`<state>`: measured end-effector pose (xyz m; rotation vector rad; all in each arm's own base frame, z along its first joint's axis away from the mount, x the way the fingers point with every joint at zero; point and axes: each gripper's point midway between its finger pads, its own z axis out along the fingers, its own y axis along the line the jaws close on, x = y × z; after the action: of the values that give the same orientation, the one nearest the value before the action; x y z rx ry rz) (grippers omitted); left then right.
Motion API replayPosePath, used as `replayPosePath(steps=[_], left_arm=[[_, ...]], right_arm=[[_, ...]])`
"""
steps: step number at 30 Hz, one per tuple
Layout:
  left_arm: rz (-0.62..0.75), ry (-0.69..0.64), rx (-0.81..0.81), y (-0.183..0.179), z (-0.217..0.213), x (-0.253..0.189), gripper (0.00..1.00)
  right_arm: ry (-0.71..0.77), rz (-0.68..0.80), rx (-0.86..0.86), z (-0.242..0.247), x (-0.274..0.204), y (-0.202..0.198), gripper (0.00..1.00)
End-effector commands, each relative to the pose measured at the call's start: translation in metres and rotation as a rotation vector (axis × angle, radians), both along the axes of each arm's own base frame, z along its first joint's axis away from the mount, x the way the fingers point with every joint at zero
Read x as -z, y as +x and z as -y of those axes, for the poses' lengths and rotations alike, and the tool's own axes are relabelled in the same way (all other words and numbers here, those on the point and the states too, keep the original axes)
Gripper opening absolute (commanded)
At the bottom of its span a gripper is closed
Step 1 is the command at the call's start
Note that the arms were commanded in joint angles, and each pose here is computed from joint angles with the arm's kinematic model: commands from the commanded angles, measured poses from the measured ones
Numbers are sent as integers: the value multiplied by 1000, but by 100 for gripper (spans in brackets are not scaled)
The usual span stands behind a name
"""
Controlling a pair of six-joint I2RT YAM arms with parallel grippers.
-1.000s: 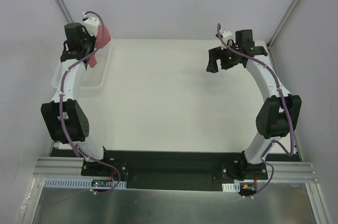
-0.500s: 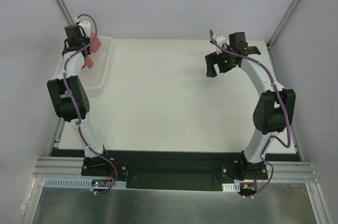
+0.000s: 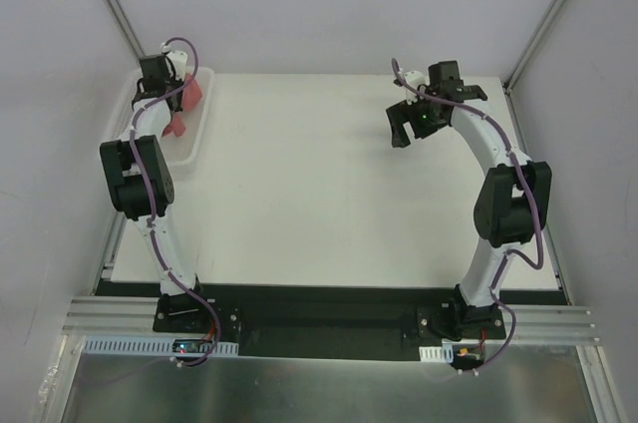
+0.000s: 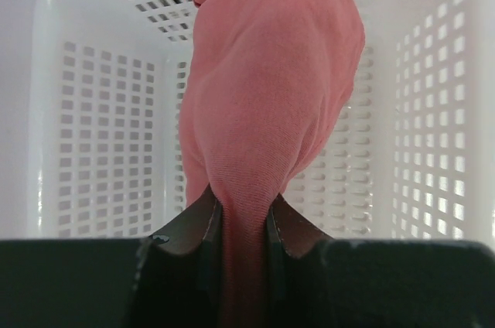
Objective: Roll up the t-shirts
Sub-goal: Place the T-shirt in the bin.
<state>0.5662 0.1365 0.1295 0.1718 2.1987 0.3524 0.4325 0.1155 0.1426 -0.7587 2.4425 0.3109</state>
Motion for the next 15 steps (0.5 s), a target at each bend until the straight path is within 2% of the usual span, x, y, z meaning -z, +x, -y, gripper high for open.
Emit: replayPosePath(steps=[1,15], left_arm=[[38,47,76,12,22,-6,0],[-70,89,155,-4,44,35,0]], right_arm=[[-10,21,-1,-2,-10,8,96],[-8,2,-18,-10,-5,8,96]])
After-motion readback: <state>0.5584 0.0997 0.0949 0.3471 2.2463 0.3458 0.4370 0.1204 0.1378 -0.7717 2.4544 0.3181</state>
